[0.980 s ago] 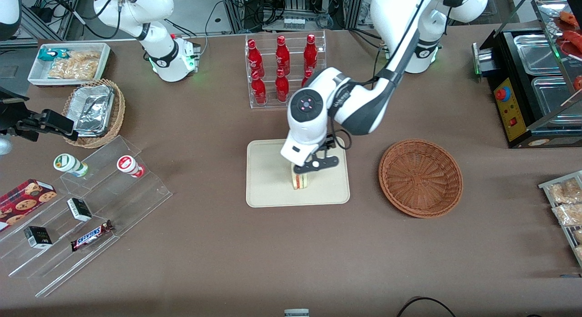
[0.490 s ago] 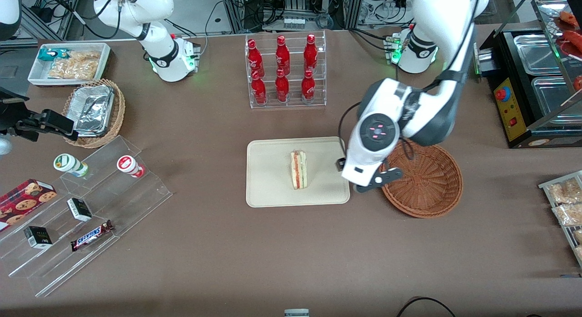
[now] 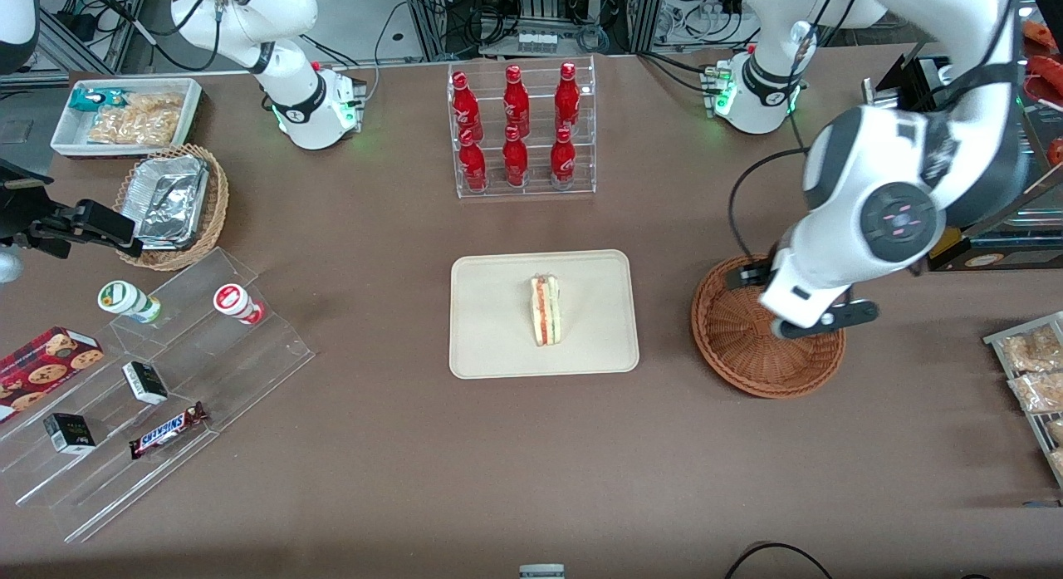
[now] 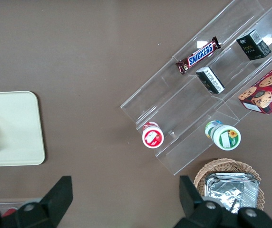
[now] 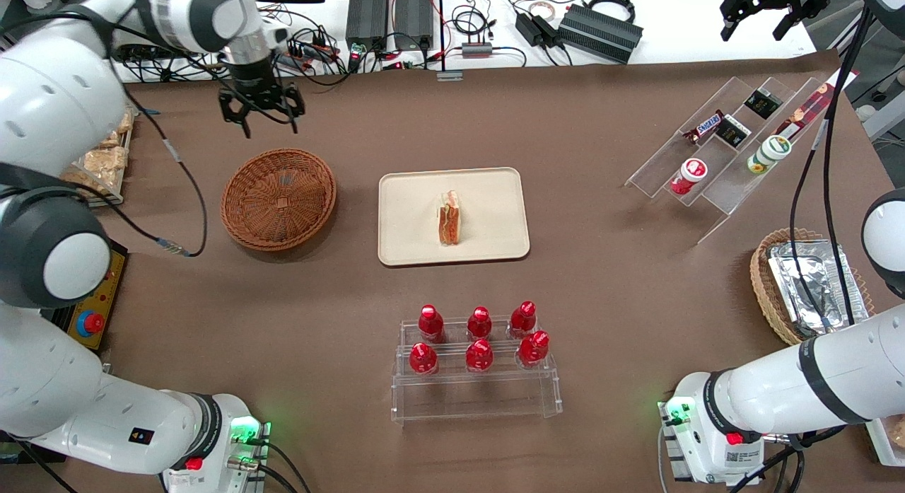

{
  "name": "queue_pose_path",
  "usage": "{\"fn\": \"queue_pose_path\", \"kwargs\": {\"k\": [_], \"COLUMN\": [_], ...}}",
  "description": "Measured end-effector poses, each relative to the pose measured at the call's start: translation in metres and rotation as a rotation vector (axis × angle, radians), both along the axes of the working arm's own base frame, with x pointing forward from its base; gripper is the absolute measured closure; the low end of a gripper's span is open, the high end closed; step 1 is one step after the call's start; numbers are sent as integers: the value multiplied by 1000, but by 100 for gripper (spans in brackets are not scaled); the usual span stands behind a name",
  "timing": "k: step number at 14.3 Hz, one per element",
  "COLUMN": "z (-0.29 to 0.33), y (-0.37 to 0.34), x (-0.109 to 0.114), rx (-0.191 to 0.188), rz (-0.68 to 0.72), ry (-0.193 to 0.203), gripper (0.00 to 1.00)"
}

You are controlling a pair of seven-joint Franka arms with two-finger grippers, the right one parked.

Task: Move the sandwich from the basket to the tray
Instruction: 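Open the left gripper to release the sandwich and raise away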

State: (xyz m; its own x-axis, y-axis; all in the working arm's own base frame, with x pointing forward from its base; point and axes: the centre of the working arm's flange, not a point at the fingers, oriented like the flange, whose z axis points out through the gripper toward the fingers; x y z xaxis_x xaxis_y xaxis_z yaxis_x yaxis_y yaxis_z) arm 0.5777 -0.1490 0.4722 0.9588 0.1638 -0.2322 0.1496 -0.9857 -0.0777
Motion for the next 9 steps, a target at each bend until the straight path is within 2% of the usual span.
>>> {"fn": "queue_pose_path", "kwargs": {"k": [2,5,9], "z": [27,61,103], "y": [31,64,105], "x": [-6,-12,-28], "rx": [-34,-86,-100], "rz": [-66,-163,-208], "ry": [-4,-53,-100], "gripper": [0,0,0]}}
